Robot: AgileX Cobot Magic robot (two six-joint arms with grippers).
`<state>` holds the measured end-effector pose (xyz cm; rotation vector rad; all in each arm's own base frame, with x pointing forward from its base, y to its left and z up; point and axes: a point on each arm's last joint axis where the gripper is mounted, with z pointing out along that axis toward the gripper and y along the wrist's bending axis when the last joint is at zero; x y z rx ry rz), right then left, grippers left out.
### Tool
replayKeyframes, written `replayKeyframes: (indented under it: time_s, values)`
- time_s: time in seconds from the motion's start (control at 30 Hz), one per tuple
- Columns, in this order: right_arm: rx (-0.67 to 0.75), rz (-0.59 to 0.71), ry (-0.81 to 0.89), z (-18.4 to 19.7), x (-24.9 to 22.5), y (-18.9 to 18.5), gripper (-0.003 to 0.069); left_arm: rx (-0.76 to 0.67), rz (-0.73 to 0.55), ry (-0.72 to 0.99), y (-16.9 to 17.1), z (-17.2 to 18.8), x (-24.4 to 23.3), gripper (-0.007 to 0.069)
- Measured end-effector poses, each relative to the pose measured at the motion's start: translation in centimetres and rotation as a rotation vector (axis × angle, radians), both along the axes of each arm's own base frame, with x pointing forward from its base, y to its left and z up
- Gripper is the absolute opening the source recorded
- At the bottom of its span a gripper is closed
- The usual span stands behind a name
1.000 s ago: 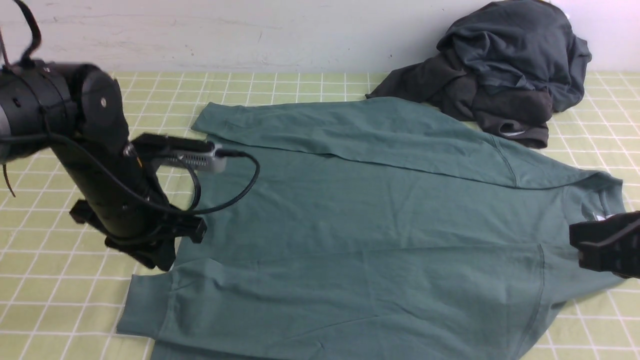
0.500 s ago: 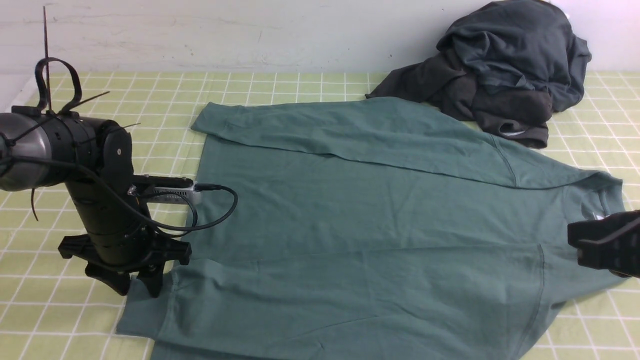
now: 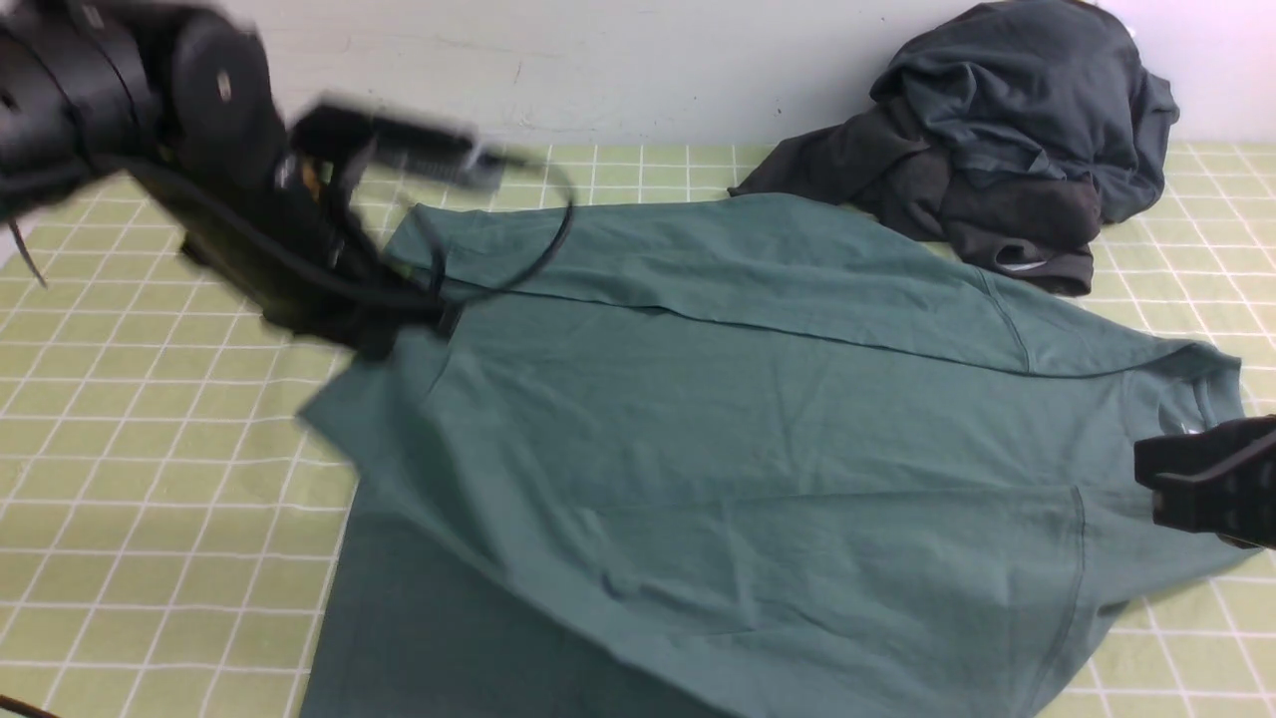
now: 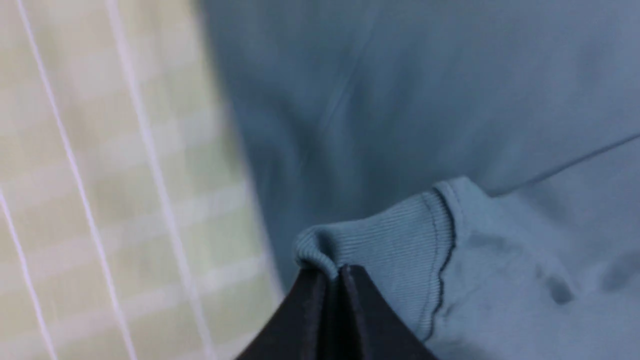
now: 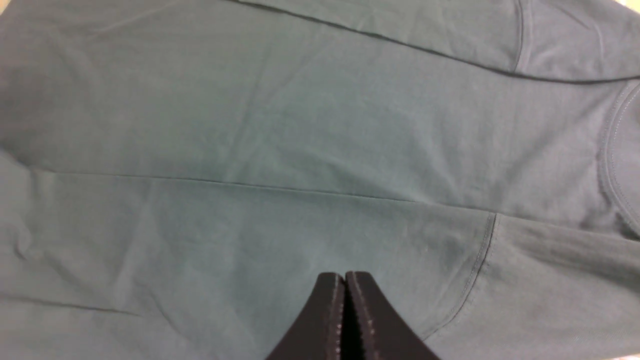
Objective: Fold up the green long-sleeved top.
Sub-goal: Use the left arm to drag and place the cuff at the centered position on the left edge of the fabric
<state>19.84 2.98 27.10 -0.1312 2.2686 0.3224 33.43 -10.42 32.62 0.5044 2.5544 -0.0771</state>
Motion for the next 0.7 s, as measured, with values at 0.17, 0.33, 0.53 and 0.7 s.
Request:
replayKeyframes:
  time_s: [0.17,0.33,0.53,0.7]
  values:
    - [-0.007,0.002,0.000,0.0,0.0,0.0,-0.0014,-0.001,-0.021,-0.193,0.0,3.5,0.8,0.0009]
    - [-0.007,0.002,0.000,0.0,0.0,0.0,-0.0014,0.035,0.042,-0.091,1.7,-1.2,4.4,0.0009]
    - [-0.007,0.002,0.000,0.0,0.0,0.0,-0.0014,0.091,0.088,0.133,3.0,-9.3,8.1,0.0009]
    - [-0.040,0.019,0.031,-0.6,0.3,-0.1,-0.0009,0.117,0.100,0.252,3.2,-9.4,8.1,0.0009]
